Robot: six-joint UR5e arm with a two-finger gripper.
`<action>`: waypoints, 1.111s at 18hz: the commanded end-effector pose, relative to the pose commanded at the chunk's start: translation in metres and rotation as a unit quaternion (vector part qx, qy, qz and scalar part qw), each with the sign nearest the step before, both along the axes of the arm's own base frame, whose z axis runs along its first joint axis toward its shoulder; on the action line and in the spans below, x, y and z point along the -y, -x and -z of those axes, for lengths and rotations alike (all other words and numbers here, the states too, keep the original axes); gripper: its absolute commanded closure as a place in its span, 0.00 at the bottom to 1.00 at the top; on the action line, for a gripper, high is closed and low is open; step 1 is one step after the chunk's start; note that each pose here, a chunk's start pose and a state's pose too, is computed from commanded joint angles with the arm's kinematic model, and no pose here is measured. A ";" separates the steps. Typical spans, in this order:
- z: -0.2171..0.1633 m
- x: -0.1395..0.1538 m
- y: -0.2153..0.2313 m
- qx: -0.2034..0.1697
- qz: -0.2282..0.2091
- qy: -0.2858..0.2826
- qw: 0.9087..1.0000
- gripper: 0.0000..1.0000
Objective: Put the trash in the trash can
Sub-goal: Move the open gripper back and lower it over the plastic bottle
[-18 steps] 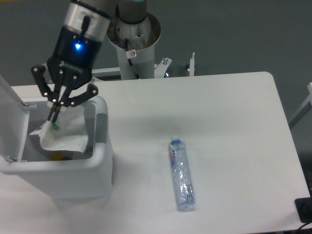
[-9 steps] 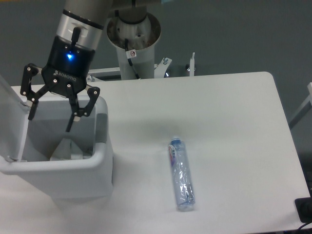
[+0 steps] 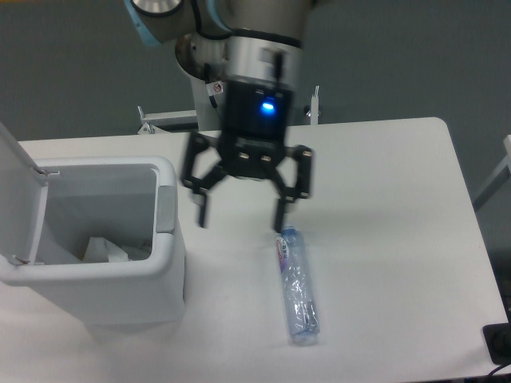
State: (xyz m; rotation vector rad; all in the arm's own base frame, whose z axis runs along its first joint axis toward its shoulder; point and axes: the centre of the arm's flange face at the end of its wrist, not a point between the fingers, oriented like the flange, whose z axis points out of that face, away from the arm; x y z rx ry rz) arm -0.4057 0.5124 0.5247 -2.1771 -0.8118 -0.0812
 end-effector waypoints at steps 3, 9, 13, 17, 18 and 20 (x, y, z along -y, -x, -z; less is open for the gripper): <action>0.041 0.004 0.029 0.010 -0.022 0.040 0.999 0.00; 0.153 0.004 0.053 0.033 0.008 0.176 0.984 0.00; 0.213 0.004 0.054 0.023 0.056 0.236 0.970 0.00; 0.259 -0.009 0.042 0.030 0.104 0.260 0.960 0.00; 0.266 -0.013 0.041 0.029 0.115 0.262 0.958 0.00; 0.281 -0.017 0.042 0.027 0.126 0.261 0.957 0.00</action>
